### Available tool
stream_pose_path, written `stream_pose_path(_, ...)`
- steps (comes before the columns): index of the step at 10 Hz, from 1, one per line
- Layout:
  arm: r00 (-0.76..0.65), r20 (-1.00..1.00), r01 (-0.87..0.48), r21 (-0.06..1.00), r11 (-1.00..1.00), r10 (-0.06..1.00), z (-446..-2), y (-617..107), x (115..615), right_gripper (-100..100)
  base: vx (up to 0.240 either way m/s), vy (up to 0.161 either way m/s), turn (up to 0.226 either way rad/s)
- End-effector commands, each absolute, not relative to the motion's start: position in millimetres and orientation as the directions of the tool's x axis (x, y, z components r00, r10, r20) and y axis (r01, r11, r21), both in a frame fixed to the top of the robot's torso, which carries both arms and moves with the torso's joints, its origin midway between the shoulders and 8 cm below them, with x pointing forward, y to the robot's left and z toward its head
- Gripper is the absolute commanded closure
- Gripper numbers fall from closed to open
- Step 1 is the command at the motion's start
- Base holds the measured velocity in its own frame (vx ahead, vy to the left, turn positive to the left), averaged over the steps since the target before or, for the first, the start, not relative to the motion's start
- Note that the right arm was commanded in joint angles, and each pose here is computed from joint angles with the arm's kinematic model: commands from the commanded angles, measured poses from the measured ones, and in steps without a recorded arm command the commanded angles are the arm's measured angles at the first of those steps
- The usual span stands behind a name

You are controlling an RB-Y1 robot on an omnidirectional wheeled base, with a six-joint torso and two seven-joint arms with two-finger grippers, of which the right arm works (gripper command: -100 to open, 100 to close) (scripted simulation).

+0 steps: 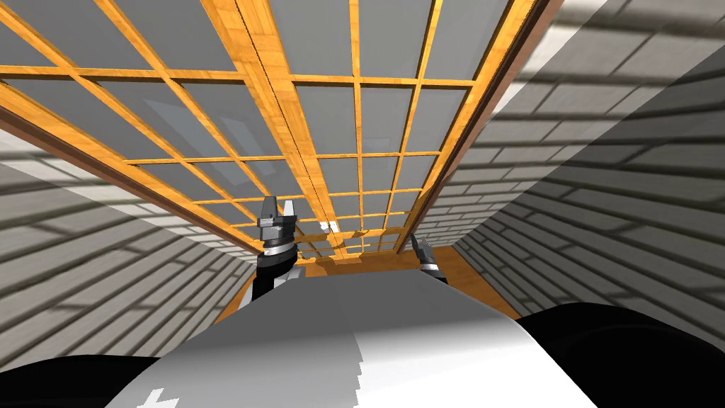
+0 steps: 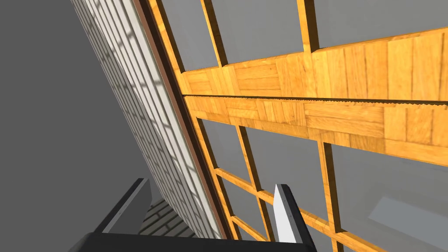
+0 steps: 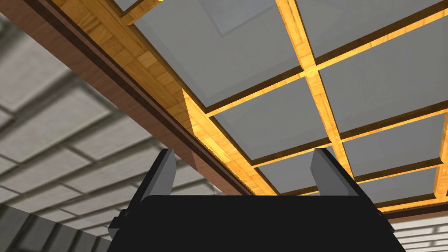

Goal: Push the door open

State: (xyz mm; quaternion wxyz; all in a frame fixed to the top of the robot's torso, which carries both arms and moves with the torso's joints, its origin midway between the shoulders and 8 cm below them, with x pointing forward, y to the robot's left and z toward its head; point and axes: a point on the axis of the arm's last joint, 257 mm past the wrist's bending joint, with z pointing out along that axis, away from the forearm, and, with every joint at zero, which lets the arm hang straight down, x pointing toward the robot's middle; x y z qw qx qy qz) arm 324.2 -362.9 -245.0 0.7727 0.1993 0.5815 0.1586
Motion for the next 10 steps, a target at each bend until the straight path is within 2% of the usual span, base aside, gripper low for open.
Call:
stream_pose_path(1, 0.267, -0.852, 0.009, 0.469, 0.883, 0.450, -252, -367, 320, -100, 0.002, 0.061, 0.069)
stream_pose_path(10, 0.215, -0.924, 0.122, 0.348, 0.930, 0.317, -293, -386, 297, -100, 0.006, 0.066, 0.088)
